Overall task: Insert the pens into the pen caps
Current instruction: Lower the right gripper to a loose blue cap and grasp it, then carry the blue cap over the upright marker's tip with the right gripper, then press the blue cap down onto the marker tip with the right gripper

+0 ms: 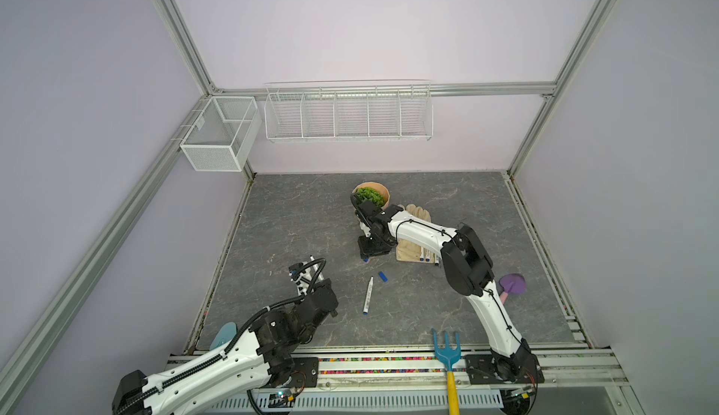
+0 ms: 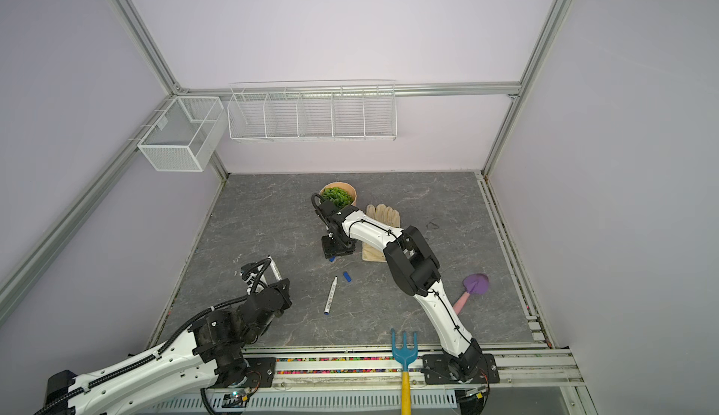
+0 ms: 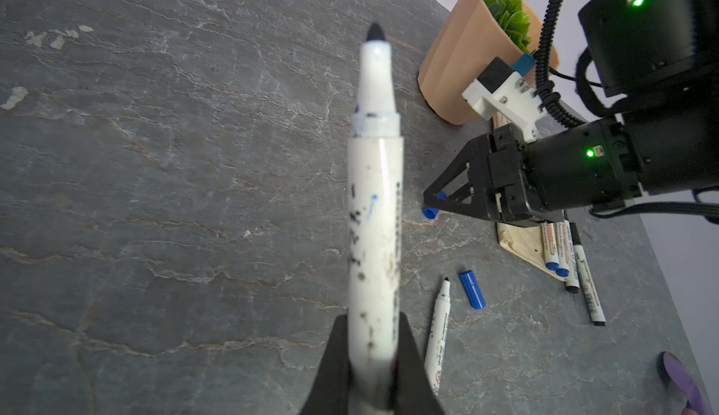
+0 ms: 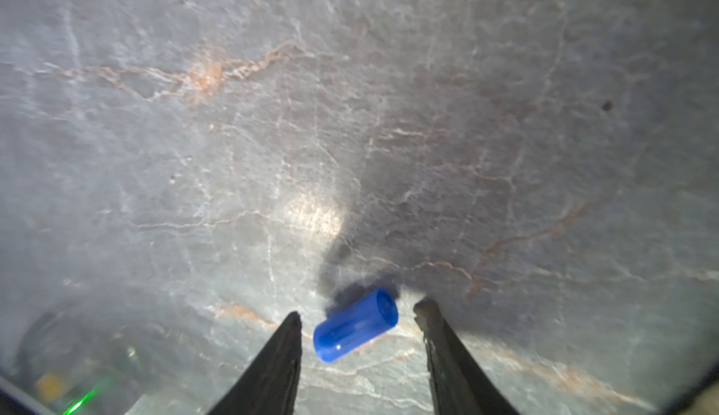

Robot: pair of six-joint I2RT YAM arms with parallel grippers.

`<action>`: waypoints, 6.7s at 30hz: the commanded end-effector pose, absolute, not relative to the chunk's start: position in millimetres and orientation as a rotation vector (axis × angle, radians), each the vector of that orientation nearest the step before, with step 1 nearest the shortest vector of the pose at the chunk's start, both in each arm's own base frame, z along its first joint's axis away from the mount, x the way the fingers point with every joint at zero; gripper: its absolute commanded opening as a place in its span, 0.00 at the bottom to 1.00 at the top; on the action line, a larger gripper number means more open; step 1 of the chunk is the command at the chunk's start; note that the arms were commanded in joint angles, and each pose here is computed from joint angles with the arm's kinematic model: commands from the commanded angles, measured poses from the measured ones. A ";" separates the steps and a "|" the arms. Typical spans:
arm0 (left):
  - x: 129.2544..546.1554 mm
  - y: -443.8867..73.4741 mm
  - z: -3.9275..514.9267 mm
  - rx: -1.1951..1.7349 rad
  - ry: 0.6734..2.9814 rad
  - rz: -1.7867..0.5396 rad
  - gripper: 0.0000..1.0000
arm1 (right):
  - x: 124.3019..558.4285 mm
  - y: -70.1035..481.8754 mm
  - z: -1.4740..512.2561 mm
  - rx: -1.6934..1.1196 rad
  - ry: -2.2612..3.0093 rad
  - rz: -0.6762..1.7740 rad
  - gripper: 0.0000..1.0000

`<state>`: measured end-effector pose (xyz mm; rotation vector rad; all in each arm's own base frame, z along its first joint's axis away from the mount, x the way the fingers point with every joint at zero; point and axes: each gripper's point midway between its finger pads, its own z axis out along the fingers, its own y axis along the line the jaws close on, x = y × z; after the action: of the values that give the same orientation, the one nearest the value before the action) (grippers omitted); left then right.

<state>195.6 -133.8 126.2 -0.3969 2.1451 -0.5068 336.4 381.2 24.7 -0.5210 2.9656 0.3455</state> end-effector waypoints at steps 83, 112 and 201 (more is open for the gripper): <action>190.5 -326.5 154.4 0.450 2.187 -0.862 0.00 | 275.6 303.8 205.7 -0.423 2.200 1.194 0.08; 216.9 -322.1 245.9 0.300 1.881 -0.979 0.00 | 205.4 301.0 240.1 -0.759 2.306 1.380 0.07; 182.4 -343.0 178.1 0.532 1.903 -0.651 0.00 | 227.8 300.3 291.2 -0.755 2.104 1.075 0.47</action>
<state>180.5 -340.1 172.0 0.5665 1.9140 -0.6370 228.4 292.8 282.8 -0.7312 2.1381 1.0500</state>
